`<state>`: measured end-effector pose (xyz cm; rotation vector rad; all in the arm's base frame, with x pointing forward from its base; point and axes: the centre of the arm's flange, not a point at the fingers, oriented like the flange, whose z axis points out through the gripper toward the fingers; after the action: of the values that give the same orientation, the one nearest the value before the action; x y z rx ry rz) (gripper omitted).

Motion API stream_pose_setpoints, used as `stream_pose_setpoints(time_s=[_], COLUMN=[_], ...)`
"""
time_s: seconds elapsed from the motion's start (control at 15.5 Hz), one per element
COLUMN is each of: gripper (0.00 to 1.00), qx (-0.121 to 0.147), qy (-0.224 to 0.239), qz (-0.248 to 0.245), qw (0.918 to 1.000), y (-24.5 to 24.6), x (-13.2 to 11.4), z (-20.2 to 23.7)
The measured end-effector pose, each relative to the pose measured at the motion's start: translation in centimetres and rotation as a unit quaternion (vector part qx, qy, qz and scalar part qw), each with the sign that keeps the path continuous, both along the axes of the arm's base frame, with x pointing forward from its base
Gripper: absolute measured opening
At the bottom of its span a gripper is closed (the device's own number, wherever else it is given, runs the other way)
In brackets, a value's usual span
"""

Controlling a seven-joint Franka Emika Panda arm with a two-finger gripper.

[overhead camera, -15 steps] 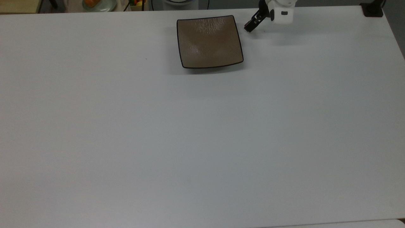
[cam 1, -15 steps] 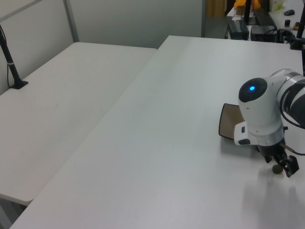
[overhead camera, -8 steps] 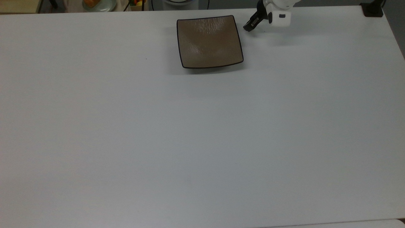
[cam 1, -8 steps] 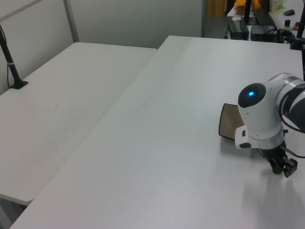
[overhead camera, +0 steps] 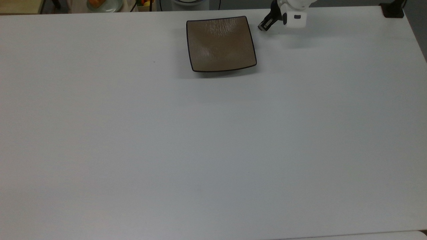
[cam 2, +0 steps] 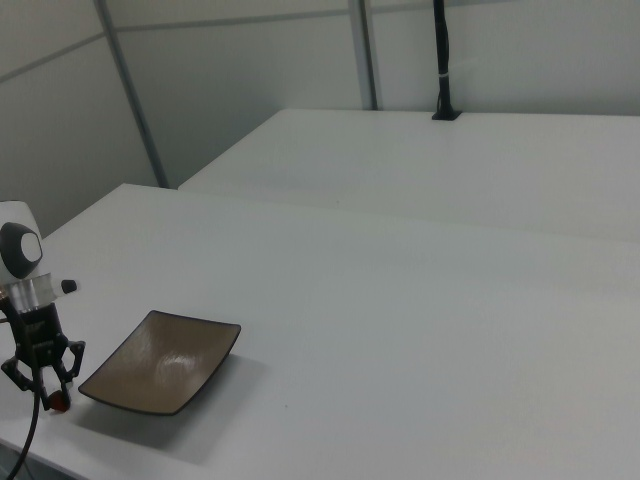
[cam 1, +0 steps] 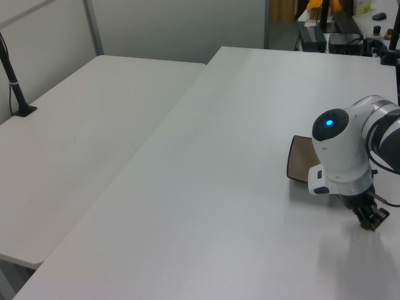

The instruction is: Strawberries on a ceramic plate

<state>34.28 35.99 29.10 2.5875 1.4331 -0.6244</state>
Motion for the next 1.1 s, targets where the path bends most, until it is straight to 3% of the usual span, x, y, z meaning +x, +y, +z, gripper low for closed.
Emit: stream_pose_setpoints(time_s=[0.45, 0.78, 1.1], gripper=[0.32, 0.32, 0.32], qx=[0.015, 0.037, 0.032], qy=[-0.044, -0.098, -0.115], qz=[-0.043, -0.099, -0.139], qw=[0.9980, 0.9895, 0.9830], y=[2.3, 4.2, 2.6], x=[1.0, 2.3, 4.4], z=[3.4, 8.6, 15.7])
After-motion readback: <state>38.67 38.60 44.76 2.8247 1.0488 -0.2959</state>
